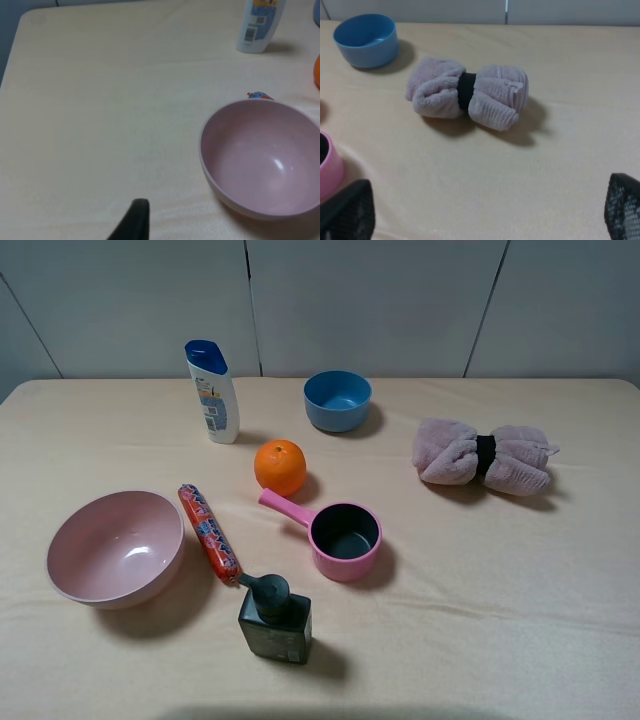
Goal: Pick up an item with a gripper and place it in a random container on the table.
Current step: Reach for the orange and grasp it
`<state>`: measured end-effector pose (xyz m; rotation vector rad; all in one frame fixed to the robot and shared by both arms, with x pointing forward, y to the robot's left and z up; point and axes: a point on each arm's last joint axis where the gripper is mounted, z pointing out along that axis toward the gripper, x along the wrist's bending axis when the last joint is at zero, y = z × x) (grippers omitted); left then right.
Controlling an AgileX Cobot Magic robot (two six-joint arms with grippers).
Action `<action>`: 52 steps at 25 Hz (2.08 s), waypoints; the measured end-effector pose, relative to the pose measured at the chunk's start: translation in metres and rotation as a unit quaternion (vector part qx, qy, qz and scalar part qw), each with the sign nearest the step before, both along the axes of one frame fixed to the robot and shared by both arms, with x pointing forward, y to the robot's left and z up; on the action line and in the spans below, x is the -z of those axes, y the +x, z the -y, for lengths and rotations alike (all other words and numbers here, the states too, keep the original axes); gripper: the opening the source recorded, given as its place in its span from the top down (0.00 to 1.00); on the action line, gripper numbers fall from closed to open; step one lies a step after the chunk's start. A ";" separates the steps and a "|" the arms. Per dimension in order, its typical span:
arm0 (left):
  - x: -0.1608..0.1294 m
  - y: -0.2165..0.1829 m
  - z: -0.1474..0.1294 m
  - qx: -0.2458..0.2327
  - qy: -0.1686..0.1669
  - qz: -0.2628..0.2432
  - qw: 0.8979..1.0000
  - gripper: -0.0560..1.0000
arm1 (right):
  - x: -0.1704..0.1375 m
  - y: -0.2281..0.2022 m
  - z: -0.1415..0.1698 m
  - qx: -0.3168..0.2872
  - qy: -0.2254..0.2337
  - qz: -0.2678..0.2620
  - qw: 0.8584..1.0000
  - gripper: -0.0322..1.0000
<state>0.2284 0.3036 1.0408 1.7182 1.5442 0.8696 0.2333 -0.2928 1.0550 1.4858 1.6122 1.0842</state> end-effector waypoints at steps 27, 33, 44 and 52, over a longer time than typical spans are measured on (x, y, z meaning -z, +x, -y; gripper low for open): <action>-0.005 -0.002 0.000 0.008 0.009 0.009 1.000 0.03 | 0.000 0.000 0.000 0.000 0.000 0.000 1.000 0.30; -0.018 -0.009 0.001 0.015 0.001 0.031 0.999 0.03 | 0.000 0.000 0.000 0.000 0.000 0.000 1.000 0.30; -0.043 0.030 0.005 0.022 0.005 -0.059 0.998 0.03 | 0.000 0.000 0.000 0.000 0.000 0.000 1.000 0.30; -0.053 0.081 0.016 0.064 -0.006 -0.152 0.986 0.03 | 0.000 0.000 0.000 0.000 0.000 0.000 1.000 0.30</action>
